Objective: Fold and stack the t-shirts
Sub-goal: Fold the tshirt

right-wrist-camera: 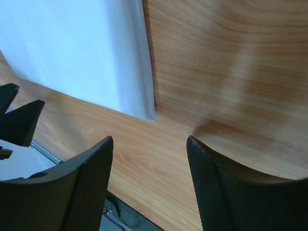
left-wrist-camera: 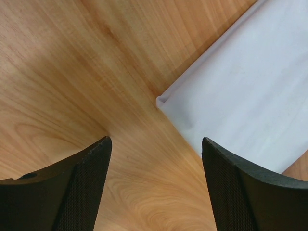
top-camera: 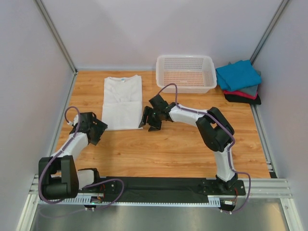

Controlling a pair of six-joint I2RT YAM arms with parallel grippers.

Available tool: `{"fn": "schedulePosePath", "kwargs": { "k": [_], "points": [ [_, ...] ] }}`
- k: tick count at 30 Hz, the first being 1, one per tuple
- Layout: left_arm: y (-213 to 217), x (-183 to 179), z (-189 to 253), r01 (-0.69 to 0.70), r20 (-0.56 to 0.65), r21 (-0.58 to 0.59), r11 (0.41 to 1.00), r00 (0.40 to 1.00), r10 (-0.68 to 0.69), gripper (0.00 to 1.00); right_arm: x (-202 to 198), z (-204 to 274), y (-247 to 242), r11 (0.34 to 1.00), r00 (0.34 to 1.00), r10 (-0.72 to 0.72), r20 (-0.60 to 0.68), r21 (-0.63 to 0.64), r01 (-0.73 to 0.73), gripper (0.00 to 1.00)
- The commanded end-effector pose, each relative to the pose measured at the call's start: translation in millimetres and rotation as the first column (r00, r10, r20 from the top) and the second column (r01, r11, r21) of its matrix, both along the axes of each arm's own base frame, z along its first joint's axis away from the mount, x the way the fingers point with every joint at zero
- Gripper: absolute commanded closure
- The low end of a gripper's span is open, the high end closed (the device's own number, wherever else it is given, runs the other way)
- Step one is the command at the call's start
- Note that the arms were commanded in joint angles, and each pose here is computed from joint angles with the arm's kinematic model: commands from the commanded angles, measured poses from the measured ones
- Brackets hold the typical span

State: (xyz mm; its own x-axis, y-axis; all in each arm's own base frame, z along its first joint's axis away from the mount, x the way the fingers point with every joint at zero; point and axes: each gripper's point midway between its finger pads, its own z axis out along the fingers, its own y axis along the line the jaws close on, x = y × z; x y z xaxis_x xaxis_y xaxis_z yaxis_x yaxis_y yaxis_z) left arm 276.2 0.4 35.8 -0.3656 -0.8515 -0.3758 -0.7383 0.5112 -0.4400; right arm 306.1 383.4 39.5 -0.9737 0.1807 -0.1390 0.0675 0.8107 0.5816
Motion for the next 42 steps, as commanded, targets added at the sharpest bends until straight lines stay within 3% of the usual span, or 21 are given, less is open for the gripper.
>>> {"fn": "schedulePosePath", "kwargs": {
  "k": [1,7,19,24,27,30,31,33,35,42],
  "points": [
    [1,14,0,-0.036,0.047,-0.031,0.999,0.998,0.037,0.18,10,6,12,0.999,0.999,-0.028,0.03,0.046,0.027,0.36],
    [6,15,-3,-0.058,0.026,-0.02,0.998,0.998,0.059,0.2,11,-2,13,0.998,0.999,-0.041,0.018,0.045,0.04,0.43],
    [13,20,-8,-0.048,0.008,0.014,0.999,0.999,0.048,0.41,12,-18,23,0.996,0.998,-0.052,-0.031,0.066,0.054,0.54],
    [10,26,-11,-0.032,0.01,-0.001,0.999,0.999,0.032,0.45,15,-21,22,0.997,0.998,-0.062,-0.031,0.055,0.063,0.64],
    [11,28,-13,-0.032,0.008,0.004,0.999,0.999,0.032,0.53,14,-23,22,0.997,0.998,-0.062,-0.032,0.047,0.064,0.73],
    [12,29,-17,-0.037,0.007,0.004,0.999,0.999,0.036,0.72,14,-26,21,0.997,0.997,-0.061,-0.036,0.037,0.063,0.83],
    [11,32,-17,-0.036,0.017,0.004,0.999,0.999,0.036,0.85,16,-25,20,0.997,0.997,-0.063,-0.031,0.034,0.064,0.85],
    [11,31,-21,-0.038,0.006,0.0,0.999,0.999,0.038,0.98,15,-27,17,0.998,0.998,-0.057,-0.026,0.017,0.057,0.93],
    [11,29,-22,-0.034,-0.002,0.0,0.999,0.999,0.034,1.0,15,-27,13,0.999,0.999,-0.051,-0.019,-0.001,0.051,0.99],
    [6,5,-13,0.004,-0.061,0.01,1.0,0.998,-0.003,1.0,2,-29,-10,0.999,0.999,-0.03,-0.028,-0.045,0.029,1.0]
  ]
}}
